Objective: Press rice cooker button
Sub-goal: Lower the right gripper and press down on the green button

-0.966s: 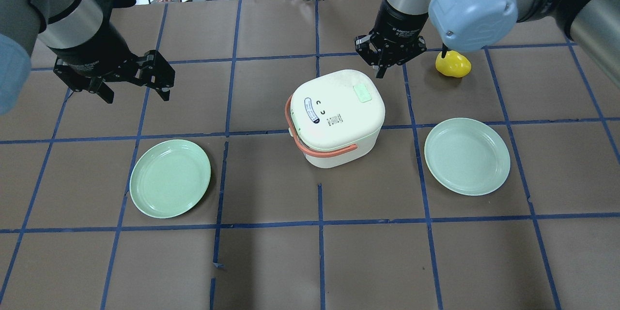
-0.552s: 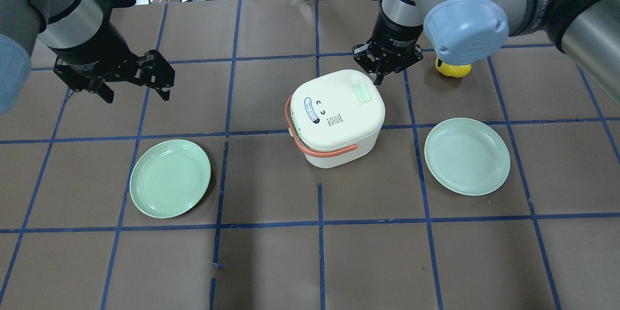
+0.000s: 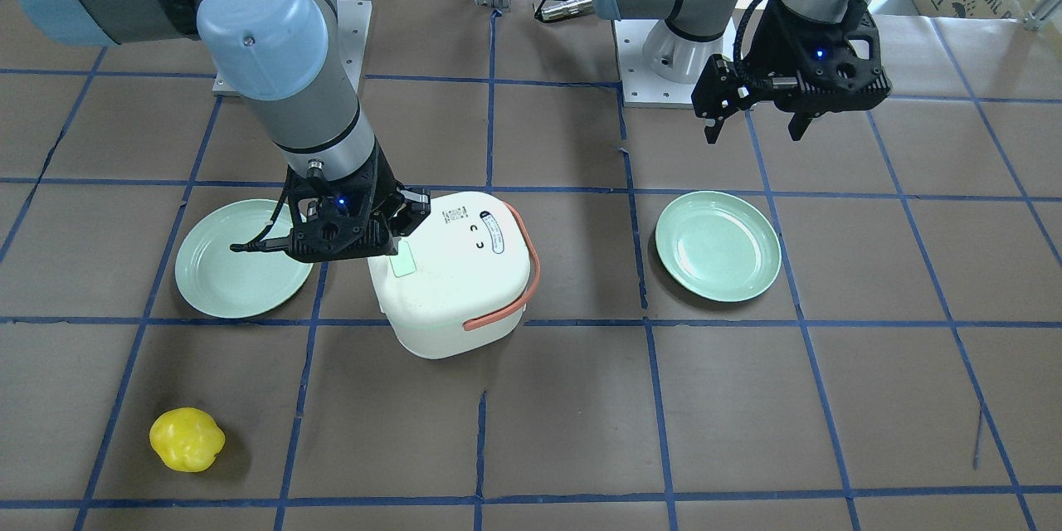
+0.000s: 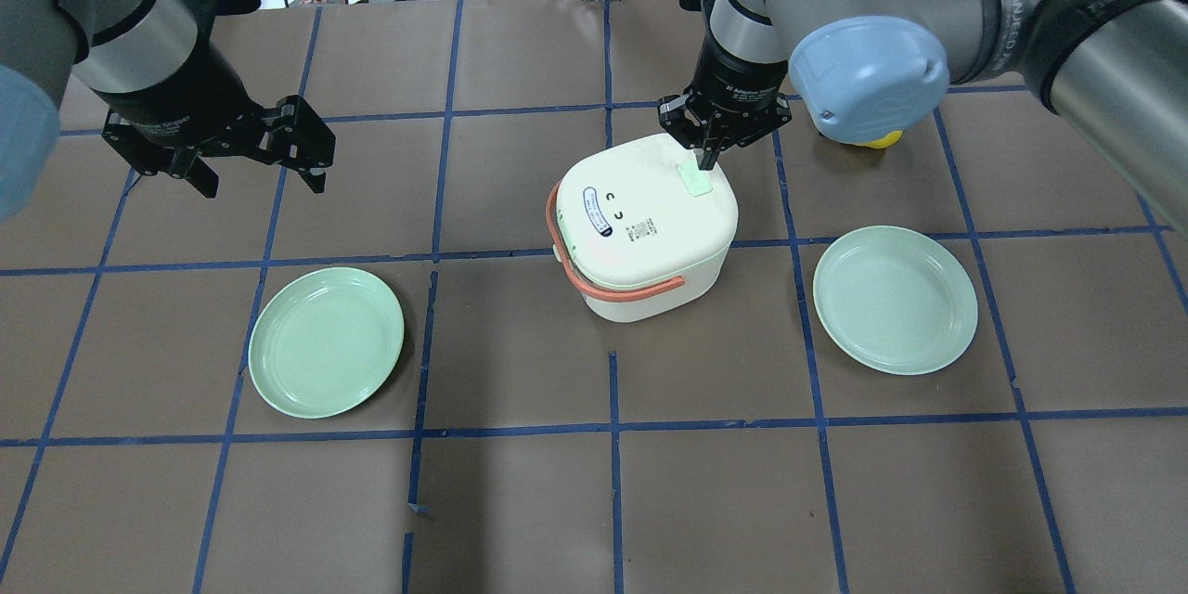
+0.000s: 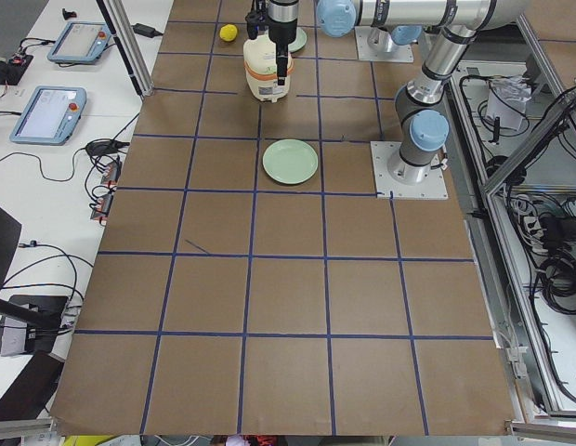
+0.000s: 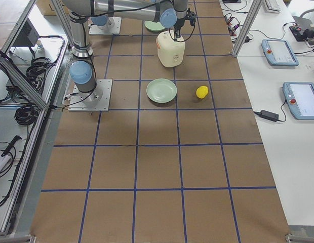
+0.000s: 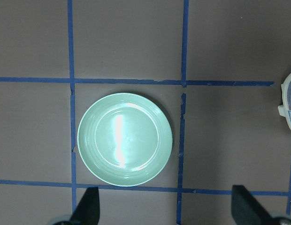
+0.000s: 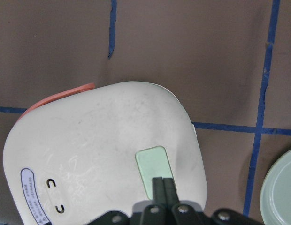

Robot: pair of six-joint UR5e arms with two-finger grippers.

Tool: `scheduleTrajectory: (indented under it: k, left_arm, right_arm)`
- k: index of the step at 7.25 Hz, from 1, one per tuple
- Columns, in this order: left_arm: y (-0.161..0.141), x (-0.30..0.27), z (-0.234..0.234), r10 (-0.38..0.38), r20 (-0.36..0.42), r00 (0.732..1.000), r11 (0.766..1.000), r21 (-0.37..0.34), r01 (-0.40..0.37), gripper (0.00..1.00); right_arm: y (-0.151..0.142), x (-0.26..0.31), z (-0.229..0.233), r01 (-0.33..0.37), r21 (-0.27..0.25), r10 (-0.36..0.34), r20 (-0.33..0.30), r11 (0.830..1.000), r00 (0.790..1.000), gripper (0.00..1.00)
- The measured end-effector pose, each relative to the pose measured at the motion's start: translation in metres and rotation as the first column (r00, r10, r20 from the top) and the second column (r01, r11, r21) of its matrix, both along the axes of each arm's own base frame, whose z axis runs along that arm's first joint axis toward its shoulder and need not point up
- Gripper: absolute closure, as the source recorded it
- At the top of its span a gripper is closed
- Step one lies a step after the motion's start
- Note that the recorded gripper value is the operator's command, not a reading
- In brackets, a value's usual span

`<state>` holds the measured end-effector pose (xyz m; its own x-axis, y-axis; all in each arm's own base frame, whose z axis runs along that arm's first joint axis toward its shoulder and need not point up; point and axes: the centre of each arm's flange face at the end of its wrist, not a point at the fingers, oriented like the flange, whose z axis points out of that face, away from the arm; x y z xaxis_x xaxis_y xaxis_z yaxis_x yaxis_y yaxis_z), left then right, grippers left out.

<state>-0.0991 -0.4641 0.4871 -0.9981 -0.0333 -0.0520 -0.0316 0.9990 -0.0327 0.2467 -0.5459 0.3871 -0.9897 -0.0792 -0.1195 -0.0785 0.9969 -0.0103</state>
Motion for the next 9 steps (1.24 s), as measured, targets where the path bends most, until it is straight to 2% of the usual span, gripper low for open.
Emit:
scheduleTrajectory:
  k: [9]
  left_arm:
    - [0.000,0.000,0.000,0.000,0.000,1.000,1.000,0.000,0.000,0.00]
  right_arm:
    - [0.007,0.003,-0.025,-0.004,-0.017,0.005,0.003,1.000,1.000,0.90]
